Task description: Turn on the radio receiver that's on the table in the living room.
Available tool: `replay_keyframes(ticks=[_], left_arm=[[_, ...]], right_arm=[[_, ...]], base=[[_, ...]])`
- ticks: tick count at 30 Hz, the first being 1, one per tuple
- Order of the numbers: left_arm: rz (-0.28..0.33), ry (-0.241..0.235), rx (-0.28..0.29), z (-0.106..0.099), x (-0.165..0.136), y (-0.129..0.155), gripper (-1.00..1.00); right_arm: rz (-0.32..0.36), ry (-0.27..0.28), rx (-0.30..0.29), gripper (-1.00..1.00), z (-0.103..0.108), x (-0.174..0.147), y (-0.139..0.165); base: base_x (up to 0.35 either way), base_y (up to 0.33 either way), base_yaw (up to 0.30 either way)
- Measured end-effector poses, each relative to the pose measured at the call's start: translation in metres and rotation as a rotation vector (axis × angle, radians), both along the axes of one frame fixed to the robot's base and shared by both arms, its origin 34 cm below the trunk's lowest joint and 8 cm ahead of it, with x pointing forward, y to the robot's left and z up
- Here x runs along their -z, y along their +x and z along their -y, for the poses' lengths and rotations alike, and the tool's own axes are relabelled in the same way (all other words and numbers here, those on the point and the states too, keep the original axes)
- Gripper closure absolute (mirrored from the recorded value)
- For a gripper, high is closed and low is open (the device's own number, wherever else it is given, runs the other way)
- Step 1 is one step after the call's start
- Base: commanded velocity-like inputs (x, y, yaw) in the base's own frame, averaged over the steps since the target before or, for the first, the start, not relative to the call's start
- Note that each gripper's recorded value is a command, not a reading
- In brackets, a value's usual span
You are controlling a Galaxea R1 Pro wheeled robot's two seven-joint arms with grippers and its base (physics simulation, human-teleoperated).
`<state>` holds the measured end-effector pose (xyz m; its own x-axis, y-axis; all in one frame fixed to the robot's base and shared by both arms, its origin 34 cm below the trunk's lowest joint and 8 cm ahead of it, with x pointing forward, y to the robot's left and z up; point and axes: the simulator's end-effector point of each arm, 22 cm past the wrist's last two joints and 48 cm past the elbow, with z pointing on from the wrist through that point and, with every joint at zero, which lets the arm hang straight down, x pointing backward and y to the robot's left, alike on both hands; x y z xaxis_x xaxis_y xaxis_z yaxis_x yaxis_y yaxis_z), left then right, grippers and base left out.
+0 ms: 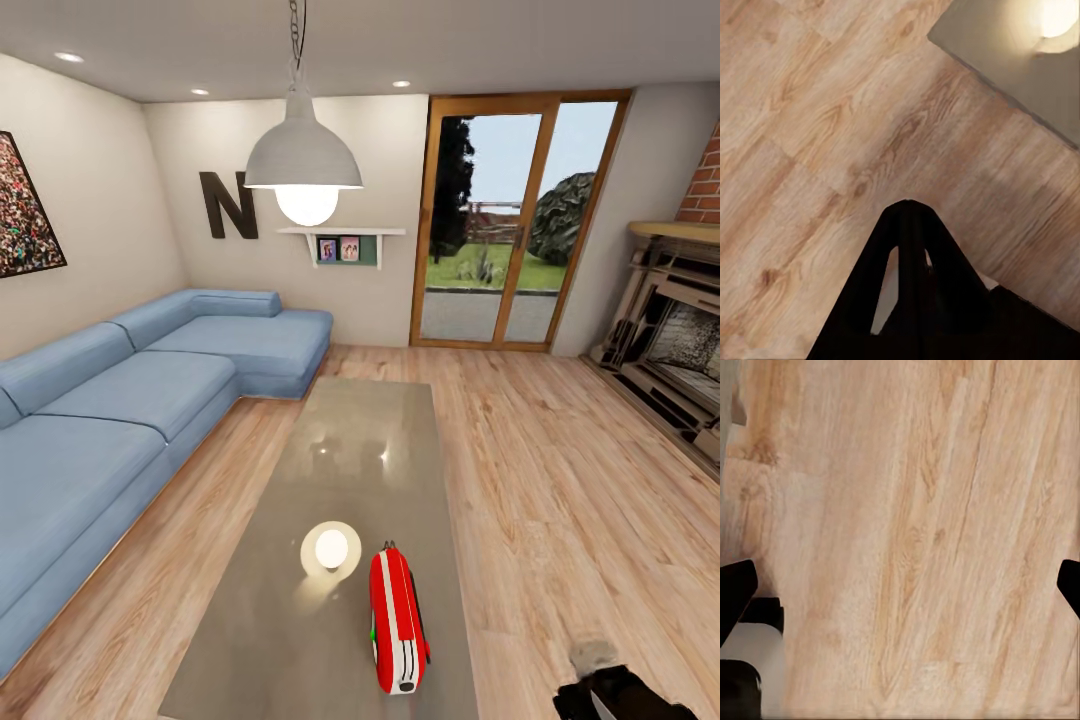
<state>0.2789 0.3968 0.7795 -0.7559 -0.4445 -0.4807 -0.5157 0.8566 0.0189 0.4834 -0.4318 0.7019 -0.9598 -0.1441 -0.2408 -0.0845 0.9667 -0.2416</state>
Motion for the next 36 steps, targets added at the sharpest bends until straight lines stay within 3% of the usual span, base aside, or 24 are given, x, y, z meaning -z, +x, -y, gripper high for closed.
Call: replay_keyframes(ticks=[4,10,11,15,19,21,22,23,26,30,34,36], left_arm=[[-0.079,-0.017,-0.051,-0.004,0.026,-0.042,1.0],[-0.176,0.022,-0.033,-0.001,0.064,-0.103,1.0],[-0.19,0.026,-0.035,0.003,0.074,-0.123,1.0],[-0.241,0.0,-0.036,0.025,0.099,-0.17,1.0],[-0.313,-0.012,-0.016,0.022,0.118,-0.235,1.0],[-0.354,-0.036,-0.007,0.032,0.124,-0.271,1.0],[-0.363,-0.043,-0.007,0.035,0.124,-0.278,1.0],[-0.383,-0.059,-0.004,0.043,0.125,-0.299,1.0],[-0.376,-0.108,0.032,0.06,0.124,-0.317,1.0],[-0.326,-0.211,0.125,0.066,0.123,-0.308,1.0],[-0.299,-0.315,0.183,0.075,0.117,-0.308,1.0],[-0.29,-0.36,0.219,0.079,0.114,-0.308,1.0]], right_arm=[[-0.011,-0.048,0.006,-1.0,0.03,0.021,-0.055],[-0.091,-0.11,0.043,-1.0,0.069,0.042,-0.156],[-0.125,-0.114,0.042,-1.0,0.071,0.048,-0.186],[-0.199,-0.116,0.038,-1.0,0.07,0.055,-0.245],[-0.296,-0.102,0.026,-1.0,0.062,0.061,-0.324],[-0.328,-0.079,0.015,-1.0,0.052,0.064,-0.357],[-0.334,-0.071,0.012,-1.0,0.048,0.064,-0.362],[-0.356,-0.023,0.005,-1.0,0.027,0.069,-0.378],[-0.384,0.07,-0.004,-1.0,-0.005,0.074,-0.396],[-0.39,0.097,-0.008,-1.0,-0.013,0.076,-0.399],[-0.393,0.113,-0.012,-1.0,-0.018,0.076,-0.4],[-0.401,0.166,-0.017,-1.0,-0.03,0.077,-0.402]], base=[[0.0,0.0,0.0],[0.0,0.0,0.0],[0.0,0.0,0.0],[0.0,0.0,0.0],[0.0,0.0,0.0],[0.0,0.0,0.0],[0.0,0.0,0.0],[0.0,0.0,0.0],[0.0,0.0,0.0],[0.0,0.0,0.0],[0.0,0.0,0.0],[0.0,0.0,0.0]])
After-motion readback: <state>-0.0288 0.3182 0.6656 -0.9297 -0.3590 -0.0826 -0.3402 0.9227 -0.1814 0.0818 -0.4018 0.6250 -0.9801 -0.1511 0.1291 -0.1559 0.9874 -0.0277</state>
